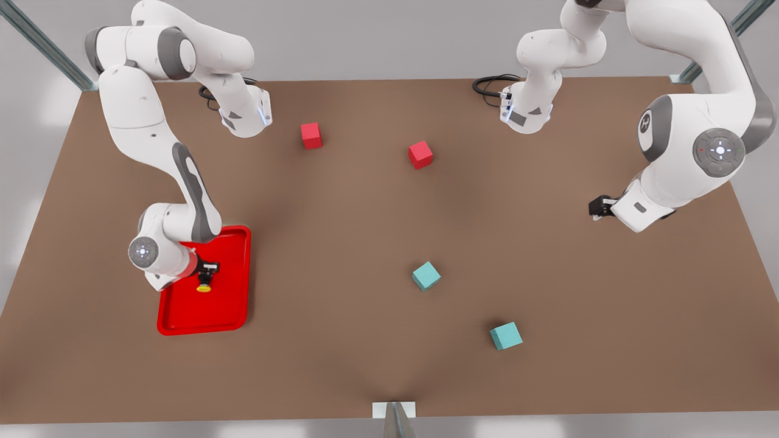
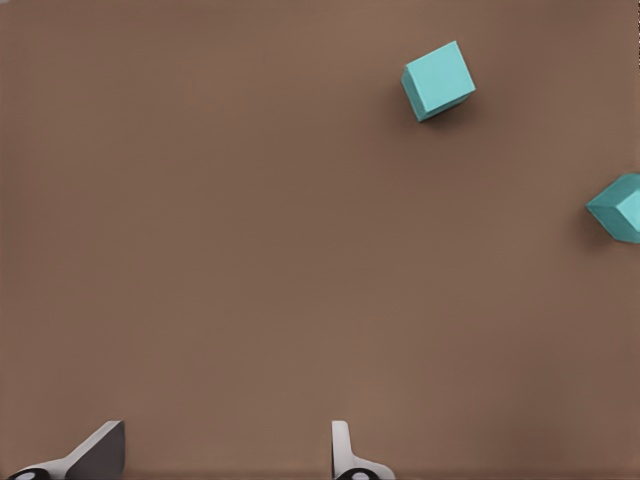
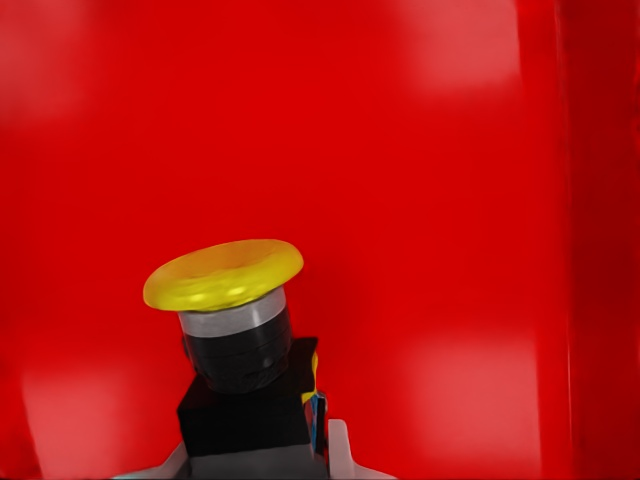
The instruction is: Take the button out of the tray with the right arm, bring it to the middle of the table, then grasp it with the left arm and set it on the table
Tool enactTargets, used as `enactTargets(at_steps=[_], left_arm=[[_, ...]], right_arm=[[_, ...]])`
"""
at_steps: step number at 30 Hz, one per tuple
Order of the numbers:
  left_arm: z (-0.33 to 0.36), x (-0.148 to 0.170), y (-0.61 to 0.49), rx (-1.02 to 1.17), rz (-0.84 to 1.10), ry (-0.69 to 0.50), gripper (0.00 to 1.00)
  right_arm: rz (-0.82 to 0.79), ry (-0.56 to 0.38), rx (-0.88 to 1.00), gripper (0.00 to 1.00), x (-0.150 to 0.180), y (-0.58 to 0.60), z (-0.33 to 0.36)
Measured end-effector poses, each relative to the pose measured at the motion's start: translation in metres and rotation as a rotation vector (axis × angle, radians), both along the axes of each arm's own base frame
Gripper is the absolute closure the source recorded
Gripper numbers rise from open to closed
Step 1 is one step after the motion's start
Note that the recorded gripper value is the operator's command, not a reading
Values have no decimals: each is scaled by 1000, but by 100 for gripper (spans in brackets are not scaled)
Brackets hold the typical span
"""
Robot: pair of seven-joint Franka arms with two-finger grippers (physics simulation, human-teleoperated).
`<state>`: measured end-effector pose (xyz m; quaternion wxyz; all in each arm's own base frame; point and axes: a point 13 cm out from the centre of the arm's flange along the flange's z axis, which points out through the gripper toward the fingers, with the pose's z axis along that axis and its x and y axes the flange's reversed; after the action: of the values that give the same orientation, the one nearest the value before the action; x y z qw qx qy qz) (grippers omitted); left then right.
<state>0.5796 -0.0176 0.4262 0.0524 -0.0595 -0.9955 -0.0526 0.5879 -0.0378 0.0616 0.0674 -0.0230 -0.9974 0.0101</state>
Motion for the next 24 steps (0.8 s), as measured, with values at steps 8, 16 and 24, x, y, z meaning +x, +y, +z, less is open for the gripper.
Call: enactTargets(at_steps=[8, 16, 24], left_arm=[[0, 0, -3, 0, -4, 0, 0], [-2, 1, -3, 0, -4, 1, 0], [-6, 2, -2, 1, -4, 5, 0]], right_arm=[[343, -66, 119, 61, 11, 359, 103], [240, 42, 294, 61, -133, 630, 111], [-27, 124, 227, 61, -167, 648, 25]])
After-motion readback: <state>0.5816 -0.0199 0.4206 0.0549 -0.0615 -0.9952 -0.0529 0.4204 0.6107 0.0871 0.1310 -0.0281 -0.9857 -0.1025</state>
